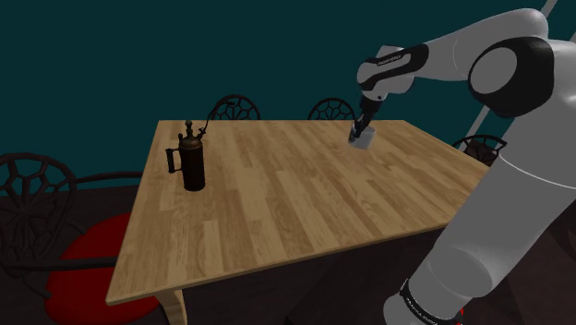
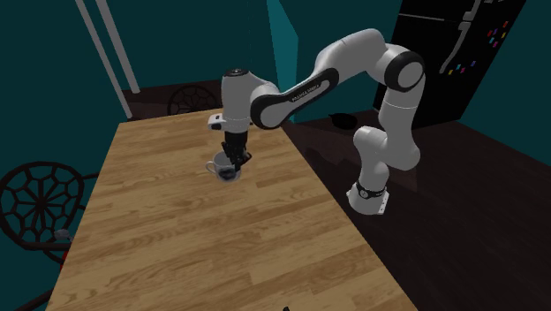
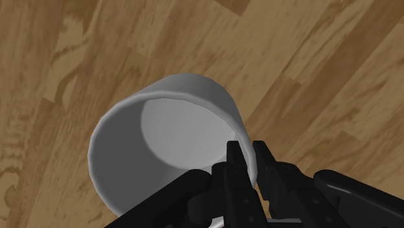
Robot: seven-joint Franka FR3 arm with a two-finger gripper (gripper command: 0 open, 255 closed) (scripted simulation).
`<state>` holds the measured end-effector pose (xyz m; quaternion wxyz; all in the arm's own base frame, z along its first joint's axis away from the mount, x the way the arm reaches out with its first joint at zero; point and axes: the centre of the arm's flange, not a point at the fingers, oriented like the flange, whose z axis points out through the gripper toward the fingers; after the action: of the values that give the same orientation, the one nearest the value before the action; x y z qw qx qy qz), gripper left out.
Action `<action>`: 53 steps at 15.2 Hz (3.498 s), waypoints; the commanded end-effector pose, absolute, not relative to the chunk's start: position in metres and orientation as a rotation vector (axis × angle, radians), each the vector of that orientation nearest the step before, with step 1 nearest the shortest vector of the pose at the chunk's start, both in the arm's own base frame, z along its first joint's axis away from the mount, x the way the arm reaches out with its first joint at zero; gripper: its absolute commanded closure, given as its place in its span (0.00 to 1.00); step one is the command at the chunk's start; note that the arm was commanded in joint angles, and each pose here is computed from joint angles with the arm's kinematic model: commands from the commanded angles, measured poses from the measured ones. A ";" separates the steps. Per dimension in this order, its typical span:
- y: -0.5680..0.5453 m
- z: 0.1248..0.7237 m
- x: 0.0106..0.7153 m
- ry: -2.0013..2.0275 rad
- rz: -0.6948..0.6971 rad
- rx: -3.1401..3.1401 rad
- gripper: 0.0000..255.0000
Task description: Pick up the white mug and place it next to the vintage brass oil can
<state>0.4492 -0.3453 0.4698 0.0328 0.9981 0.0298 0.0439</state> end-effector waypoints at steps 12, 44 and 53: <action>-0.345 0.539 0.448 0.091 0.135 3.072 1.00; -0.345 0.708 0.448 0.091 0.135 3.072 1.00; -0.280 0.726 0.461 0.091 0.135 3.072 1.00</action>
<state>0.4604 -0.2930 0.7252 0.0324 0.9981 0.0303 0.0439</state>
